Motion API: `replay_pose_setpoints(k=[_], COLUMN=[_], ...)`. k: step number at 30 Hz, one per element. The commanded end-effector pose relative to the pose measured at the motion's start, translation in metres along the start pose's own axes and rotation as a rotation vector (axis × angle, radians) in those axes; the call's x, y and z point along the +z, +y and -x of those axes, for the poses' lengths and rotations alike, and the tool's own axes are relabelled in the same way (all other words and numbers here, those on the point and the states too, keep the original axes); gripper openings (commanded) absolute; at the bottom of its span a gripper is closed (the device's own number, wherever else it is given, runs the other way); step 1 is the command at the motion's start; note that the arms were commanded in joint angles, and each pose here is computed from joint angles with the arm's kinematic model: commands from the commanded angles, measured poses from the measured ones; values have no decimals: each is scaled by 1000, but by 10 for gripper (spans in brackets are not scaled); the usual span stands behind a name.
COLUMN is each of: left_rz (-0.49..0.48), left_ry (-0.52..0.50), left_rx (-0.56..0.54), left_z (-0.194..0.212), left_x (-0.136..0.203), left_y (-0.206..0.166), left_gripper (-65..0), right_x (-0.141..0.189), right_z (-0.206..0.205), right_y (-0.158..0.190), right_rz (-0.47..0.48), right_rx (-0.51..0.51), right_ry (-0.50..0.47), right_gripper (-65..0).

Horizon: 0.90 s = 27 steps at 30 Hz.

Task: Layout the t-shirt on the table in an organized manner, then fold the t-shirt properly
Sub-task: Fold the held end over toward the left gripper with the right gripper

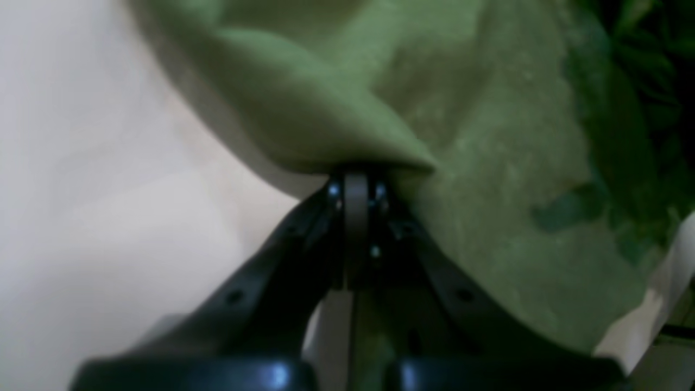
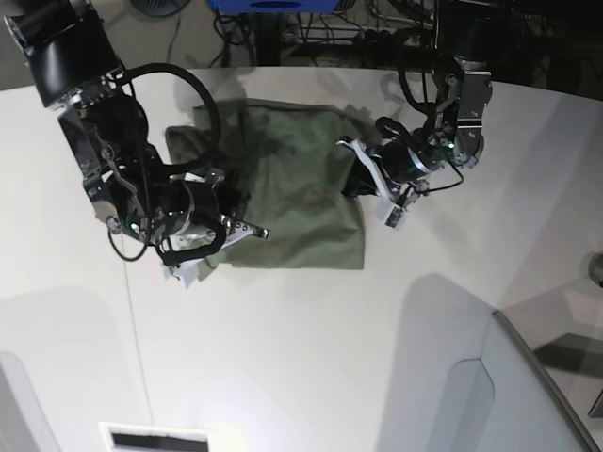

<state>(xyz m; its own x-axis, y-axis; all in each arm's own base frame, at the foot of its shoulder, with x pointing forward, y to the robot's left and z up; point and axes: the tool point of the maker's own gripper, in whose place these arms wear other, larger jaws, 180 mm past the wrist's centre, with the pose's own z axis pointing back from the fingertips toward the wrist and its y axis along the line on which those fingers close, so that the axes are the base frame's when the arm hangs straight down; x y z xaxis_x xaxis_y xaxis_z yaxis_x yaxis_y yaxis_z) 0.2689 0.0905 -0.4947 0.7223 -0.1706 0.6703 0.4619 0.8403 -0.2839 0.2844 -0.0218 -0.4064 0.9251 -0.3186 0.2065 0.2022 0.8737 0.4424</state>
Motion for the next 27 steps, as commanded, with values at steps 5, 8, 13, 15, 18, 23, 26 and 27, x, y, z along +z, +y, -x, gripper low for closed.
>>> replay_pose_setpoints(k=[5, 8, 13, 15, 18, 23, 26, 27], left_rz=[-8, -17, -29, -34, -47, -67, -87, -92], left_ry=[74, 67, 53, 50, 47, 16, 7, 7], left_rx=[-26, -25, -40, -48, -57, -107, -124, -127], left_z=[14, 12, 2, -2, -4, -22, -31, -32], left_x=[0, 2, 2, 3, 7, 15, 21, 22], left_y=[0, 4, 11, 13, 21, 28, 40, 43], left_gripper=[-650, -650, -650, -650, -650, -650, -650, -650], right_x=[4, 0, -2, -1, -5, -17, -19, -20], right_z=[-7, 1, 6, 2, 1, 2, 3, 4], right_y=[18, 32, 47, 51, 49, 39, 47, 49], right_rz=[-42, -57, -84, -90, -79, -43, -45, -46], right_rx=[13, 56, 65, 72, 65, 66, 107, 120], right_ry=[-22, -8, 3, -4, 0, -13, -21, -21], right_gripper=[-650, -650, -650, -650, -650, -650, -650, -650])
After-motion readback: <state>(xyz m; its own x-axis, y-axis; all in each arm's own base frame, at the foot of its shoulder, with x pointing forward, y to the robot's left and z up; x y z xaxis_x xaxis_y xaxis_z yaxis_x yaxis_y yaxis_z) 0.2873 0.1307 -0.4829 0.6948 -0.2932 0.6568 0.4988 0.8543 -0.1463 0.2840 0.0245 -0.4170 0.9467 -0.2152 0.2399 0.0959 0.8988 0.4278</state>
